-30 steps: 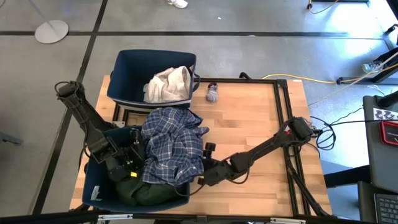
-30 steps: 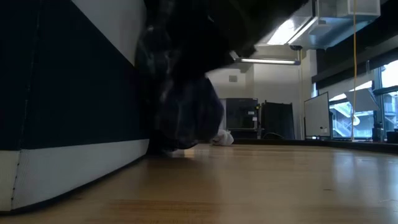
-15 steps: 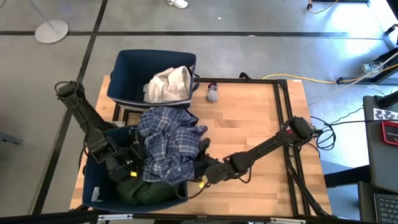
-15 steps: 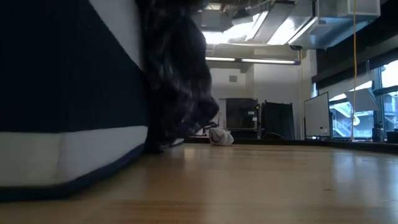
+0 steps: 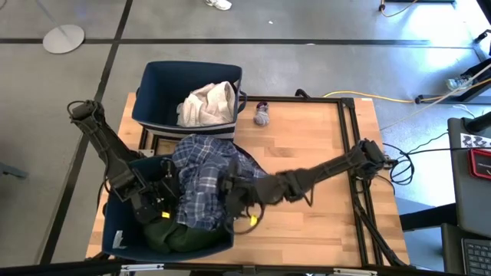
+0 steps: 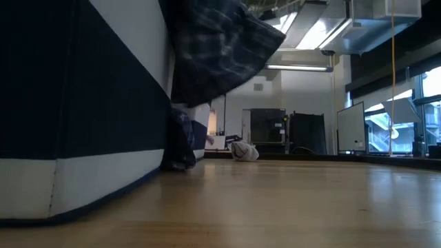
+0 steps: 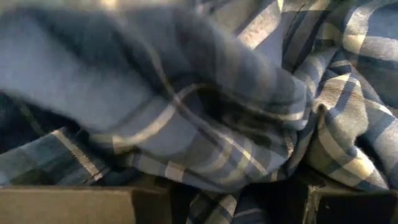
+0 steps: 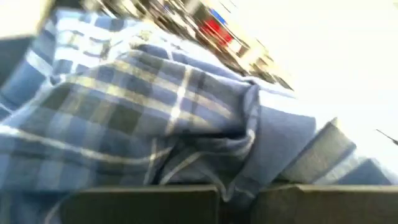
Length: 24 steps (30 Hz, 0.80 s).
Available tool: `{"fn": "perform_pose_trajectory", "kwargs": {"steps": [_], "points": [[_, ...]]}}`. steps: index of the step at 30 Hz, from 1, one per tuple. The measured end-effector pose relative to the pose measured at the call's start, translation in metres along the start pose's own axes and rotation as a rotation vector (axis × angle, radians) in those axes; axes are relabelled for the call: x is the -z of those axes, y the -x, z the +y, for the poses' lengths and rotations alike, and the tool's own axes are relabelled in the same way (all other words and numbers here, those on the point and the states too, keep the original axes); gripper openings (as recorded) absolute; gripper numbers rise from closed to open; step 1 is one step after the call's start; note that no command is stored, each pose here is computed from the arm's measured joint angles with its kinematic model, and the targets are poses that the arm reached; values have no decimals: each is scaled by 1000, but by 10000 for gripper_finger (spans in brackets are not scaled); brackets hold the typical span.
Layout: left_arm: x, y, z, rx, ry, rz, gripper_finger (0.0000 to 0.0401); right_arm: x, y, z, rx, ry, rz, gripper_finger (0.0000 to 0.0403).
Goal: Sort clothes
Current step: Put the blue checkered long sleeve into the bottom blue laundry organizer
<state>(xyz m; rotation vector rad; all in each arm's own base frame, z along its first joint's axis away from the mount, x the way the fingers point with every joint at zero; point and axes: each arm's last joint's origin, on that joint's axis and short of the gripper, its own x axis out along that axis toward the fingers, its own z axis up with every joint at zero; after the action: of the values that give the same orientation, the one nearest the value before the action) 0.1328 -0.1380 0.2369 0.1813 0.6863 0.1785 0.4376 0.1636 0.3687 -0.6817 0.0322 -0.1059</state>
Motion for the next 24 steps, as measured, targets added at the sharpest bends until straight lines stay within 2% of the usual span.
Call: {"fn": "perform_pose_trajectory", "kwargs": {"steps": [3, 8, 12, 18, 21, 24], "points": [[-5, 5, 2, 13, -15, -4, 153, 6, -10, -14, -93, -54, -89, 7], [-37, 34, 16, 62, 3, -48, 153, 16, -22, -28, -220, -218, -207, 12], [-61, 58, 30, 89, 50, -132, 153, 36, -36, -9, -274, -230, -150, 12], [-75, 81, 48, 209, 110, -138, 153, 51, -41, 6, -321, -221, -46, 11], [-86, 92, 56, 201, 120, -220, 153, 54, -42, 8, -318, -237, -10, 11], [-95, 97, 58, 130, 84, -334, 153, 54, -42, 7, -306, -238, -1, 10]]}}
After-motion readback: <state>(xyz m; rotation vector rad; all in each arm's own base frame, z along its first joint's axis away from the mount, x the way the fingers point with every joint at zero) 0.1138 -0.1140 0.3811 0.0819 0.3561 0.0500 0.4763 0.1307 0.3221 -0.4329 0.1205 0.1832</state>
